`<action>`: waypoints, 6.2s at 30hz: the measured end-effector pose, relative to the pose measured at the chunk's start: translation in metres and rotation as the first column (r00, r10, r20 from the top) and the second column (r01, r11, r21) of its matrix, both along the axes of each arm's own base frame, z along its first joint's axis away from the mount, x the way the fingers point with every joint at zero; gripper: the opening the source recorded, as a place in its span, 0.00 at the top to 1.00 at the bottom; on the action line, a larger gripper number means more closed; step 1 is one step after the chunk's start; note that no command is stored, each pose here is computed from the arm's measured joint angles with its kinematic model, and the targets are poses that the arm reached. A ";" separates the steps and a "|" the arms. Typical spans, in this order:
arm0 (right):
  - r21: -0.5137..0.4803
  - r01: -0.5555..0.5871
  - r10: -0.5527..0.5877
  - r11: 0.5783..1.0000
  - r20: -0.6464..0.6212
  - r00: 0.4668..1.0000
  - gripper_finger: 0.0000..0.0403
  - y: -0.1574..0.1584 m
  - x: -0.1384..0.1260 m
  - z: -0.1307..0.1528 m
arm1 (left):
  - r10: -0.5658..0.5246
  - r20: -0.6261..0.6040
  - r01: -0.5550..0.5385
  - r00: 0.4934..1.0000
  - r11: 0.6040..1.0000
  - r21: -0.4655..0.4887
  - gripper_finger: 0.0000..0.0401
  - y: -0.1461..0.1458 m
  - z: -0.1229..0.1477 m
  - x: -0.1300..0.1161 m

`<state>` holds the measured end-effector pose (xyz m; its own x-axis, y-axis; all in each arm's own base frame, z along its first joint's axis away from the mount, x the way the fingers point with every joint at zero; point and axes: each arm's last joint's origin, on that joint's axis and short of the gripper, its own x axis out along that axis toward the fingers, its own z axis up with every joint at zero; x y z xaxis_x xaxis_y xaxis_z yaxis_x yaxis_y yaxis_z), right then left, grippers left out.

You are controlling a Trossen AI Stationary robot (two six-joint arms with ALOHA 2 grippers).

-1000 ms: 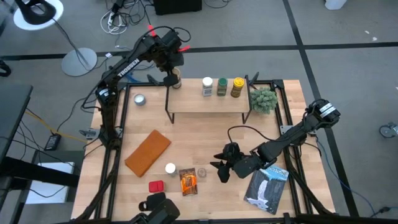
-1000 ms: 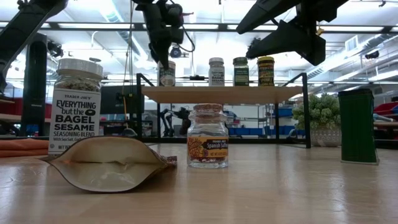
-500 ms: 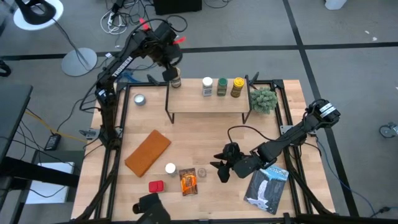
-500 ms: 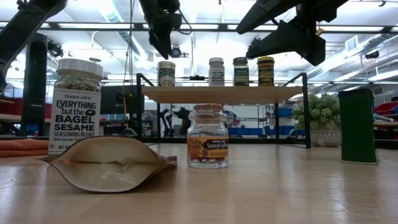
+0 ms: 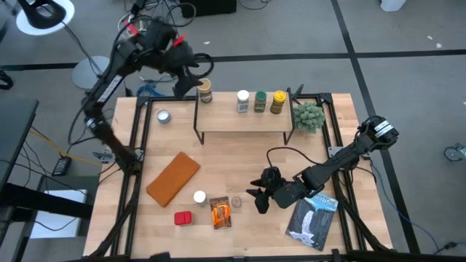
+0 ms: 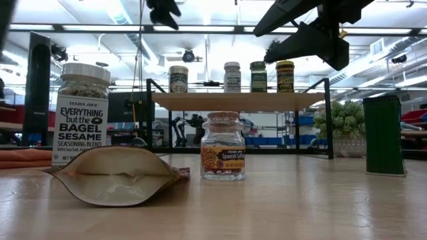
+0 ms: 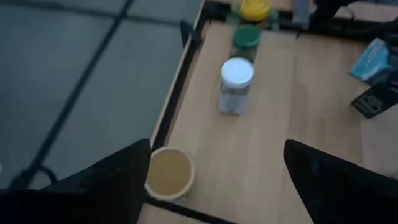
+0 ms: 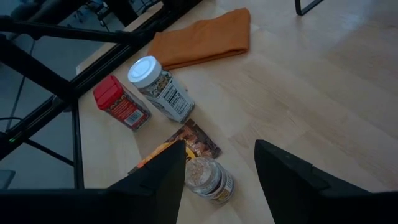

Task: Shelf spices
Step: Put the white seasoning bottle on the shelf

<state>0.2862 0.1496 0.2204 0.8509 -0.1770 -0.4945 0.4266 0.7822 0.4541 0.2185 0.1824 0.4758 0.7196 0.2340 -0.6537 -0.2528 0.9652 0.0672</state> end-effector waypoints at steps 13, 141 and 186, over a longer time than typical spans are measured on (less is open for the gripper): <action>0.005 0.004 -0.004 1.000 0.006 1.000 0.52 0.000 0.001 0.000 | 0.064 0.255 -0.084 0.965 0.994 0.067 0.07 -0.111 -0.104 -0.077; -0.038 -0.144 0.142 0.989 -0.046 0.989 0.52 0.030 -0.020 -0.003 | -0.100 -0.584 -0.135 0.805 0.928 -0.346 0.50 -0.316 -0.244 0.087; -0.032 -0.166 0.165 0.986 -0.035 0.986 0.52 0.036 -0.024 -0.002 | -0.099 -0.244 0.083 0.965 0.994 -0.075 0.50 -0.084 -0.079 0.171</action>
